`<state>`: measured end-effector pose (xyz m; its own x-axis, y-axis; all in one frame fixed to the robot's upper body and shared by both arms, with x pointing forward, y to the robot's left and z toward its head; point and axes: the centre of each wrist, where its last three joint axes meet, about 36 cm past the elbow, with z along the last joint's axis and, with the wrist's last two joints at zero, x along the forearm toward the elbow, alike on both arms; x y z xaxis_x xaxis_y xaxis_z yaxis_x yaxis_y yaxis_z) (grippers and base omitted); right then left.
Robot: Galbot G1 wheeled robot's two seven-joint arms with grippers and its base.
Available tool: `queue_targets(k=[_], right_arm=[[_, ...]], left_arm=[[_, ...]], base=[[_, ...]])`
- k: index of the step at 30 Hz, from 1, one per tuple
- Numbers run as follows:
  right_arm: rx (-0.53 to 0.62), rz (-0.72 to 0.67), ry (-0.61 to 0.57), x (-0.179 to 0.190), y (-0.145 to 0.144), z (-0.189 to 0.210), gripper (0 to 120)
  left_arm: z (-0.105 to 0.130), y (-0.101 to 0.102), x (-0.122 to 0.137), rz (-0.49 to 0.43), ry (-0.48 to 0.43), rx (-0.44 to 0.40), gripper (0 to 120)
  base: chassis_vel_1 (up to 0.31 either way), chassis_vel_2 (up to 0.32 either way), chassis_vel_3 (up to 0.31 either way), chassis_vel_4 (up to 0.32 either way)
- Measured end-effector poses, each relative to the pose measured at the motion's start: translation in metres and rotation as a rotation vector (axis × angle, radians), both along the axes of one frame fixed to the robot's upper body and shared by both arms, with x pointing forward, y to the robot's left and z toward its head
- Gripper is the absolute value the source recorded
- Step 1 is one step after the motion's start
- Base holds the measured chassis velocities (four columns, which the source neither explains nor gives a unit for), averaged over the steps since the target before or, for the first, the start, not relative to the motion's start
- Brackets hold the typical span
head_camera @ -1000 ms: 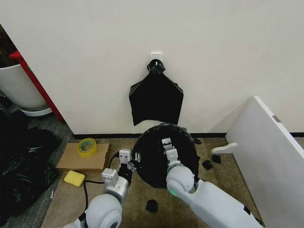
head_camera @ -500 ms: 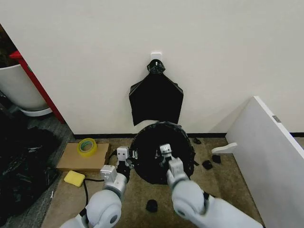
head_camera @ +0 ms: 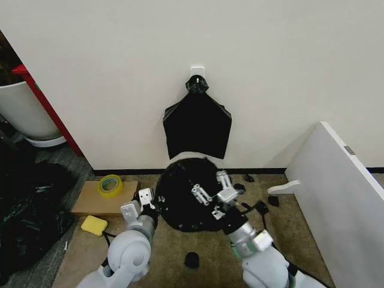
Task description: Place the garbage bag over the trash bin.
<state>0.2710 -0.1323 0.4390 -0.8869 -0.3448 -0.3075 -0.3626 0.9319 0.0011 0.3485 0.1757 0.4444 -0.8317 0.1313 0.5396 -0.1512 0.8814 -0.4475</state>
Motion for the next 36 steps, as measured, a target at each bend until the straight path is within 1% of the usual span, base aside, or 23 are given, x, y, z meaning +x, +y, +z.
queue_targets(k=[1, 2, 3, 7, 8, 9, 10, 11, 13, 14, 17, 18, 22, 24, 30, 36], right_arm=[[0.0, 0.0, 0.0, 0.0, 0.0, 0.0, 69], [0.001, -0.064, 0.054, -0.008, 0.002, -0.001, 74], [0.0, -0.108, 0.083, -0.01, 0.003, -0.004, 80], [-0.012, -0.189, 0.133, -0.01, 0.004, -0.016, 94], [-0.017, -0.209, 0.145, -0.009, 0.005, -0.021, 98], [-0.026, -0.222, 0.155, -0.008, 0.005, -0.025, 99], [-0.026, -0.222, 0.155, -0.008, 0.005, -0.025, 99], [-0.033, -0.227, 0.157, -0.007, 0.004, -0.027, 100], [-0.086, -0.249, 0.165, -0.001, 0.003, -0.042, 100], [-0.1, -0.254, 0.169, 0.001, 0.003, -0.047, 100], [-0.139, -0.254, 0.178, 0.009, 0.001, -0.065, 100], [-0.139, -0.254, 0.178, 0.009, 0.001, -0.065, 100], [-0.144, -0.177, 0.156, 0.02, -0.001, -0.089, 100], [-0.133, -0.106, 0.122, 0.031, -0.003, -0.105, 100], [-0.158, -0.124, 0.137, 0.046, -0.007, -0.128, 100], [-0.176, -0.126, 0.16, 0.047, -0.006, -0.142, 100]], left_arm=[[0.0, 0.0, 0.0, 0.0, 0.0, 0.0, 0], [0.001, 0.01, 0.008, 0.046, 0.026, -0.034, 0], [0.001, 0.02, 0.015, 0.086, 0.045, -0.065, 0], [0.004, 0.053, 0.031, 0.177, 0.109, -0.163, 0], [0.005, 0.065, 0.036, 0.2, 0.129, -0.193, 0], [0.006, 0.077, 0.04, 0.223, 0.149, -0.23, 0], [0.006, 0.077, 0.04, 0.223, 0.149, -0.23, 0], [0.007, 0.084, 0.042, 0.233, 0.157, -0.248, 0], [0.013, 0.108, 0.047, 0.26, 0.185, -0.33, 0], [0.015, 0.113, 0.047, 0.263, 0.19, -0.348, 0], [0.019, 0.121, 0.046, 0.263, 0.198, -0.378, 0], [0.019, 0.121, 0.046, 0.263, 0.198, -0.378, 0], [0.029, 0.125, 0.042, 0.244, 0.202, -0.408, 0], [0.034, 0.121, 0.037, 0.227, 0.199, -0.408, 0], [0.042, 0.11, 0.029, 0.185, 0.192, -0.406, 0], [0.052, 0.107, 0.026, 0.163, 0.178, -0.422, 0]], base=[[0.0, 0.0, 0.0, 0.0], [0.0, 0.0, 0.0, 0.0], [0.0, 0.0, 0.0, 0.0], [0.0, 0.0, 0.0, 0.0], [0.0, 0.0, 0.0, 0.0], [0.0, 0.0, 0.0, 0.0], [0.0, 0.0, 0.0, 0.0], [0.0, 0.0, 0.0, 0.0], [0.0, 0.0, 0.0, 0.0], [0.0, 0.0, 0.0, 0.0], [0.0, 0.0, 0.0, 0.0], [0.0, 0.0, 0.0, 0.0], [0.0, 0.0, 0.0, 0.0], [0.0, 0.0, 0.0, 0.0], [0.0, 0.0, 0.0, 0.0], [0.0, 0.0, 0.0, 0.0]])
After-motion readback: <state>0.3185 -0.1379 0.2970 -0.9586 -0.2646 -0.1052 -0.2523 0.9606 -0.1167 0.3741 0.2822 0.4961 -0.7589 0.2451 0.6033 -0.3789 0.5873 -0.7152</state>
